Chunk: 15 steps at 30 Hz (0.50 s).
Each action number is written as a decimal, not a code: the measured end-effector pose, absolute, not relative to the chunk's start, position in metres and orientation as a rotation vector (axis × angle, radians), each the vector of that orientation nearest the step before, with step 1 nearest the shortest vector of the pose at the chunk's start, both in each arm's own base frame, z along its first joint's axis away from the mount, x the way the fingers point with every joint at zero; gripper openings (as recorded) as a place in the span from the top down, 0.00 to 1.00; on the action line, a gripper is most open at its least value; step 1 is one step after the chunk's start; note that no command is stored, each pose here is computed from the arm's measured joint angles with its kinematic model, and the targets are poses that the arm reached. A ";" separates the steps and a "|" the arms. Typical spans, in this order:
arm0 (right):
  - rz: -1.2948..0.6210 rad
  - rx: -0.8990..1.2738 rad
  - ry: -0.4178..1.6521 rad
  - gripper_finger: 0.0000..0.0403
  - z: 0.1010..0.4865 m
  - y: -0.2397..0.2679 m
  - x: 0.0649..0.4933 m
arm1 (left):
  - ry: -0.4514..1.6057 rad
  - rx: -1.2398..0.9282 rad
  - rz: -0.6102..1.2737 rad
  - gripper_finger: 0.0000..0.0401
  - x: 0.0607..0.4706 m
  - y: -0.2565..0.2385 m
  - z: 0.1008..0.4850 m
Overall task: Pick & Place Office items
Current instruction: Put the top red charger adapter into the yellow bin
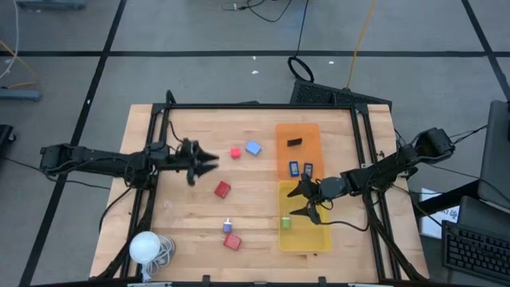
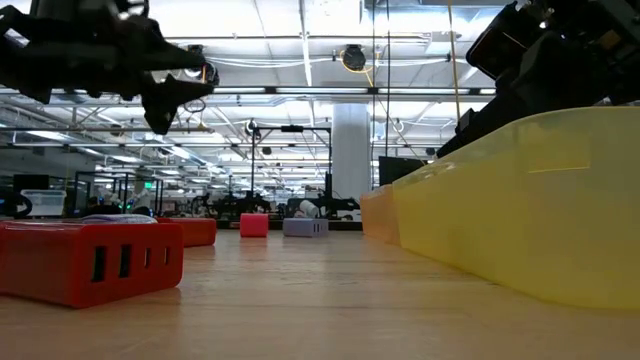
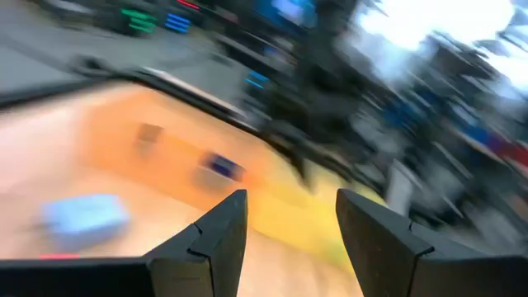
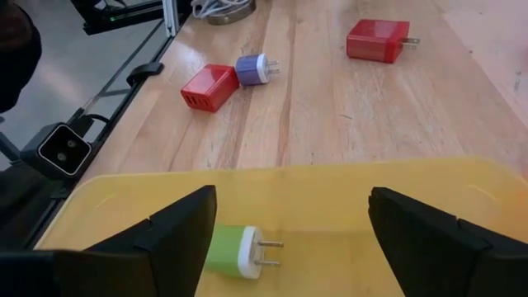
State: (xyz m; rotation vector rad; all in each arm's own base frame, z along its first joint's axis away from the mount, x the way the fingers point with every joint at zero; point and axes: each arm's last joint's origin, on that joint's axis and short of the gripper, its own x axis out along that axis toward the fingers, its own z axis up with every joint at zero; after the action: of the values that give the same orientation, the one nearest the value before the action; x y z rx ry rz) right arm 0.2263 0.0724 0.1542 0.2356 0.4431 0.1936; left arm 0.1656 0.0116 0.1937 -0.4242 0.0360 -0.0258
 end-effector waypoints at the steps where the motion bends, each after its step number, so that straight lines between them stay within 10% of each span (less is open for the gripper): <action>1: 0.194 0.236 0.441 0.25 0.154 0.072 0.226 | 0.058 -0.400 -0.075 0.54 0.167 0.006 0.192; 15: 0.177 0.177 0.392 0.25 0.158 0.064 0.230 | 0.692 -0.256 0.182 0.53 0.227 -0.068 0.196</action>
State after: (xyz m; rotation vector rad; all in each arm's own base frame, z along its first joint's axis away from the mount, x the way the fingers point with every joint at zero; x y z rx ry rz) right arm 0.2303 0.0640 0.1577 0.1769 0.3921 0.1774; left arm 0.2267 -0.0681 0.1958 -0.2559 0.6923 0.1818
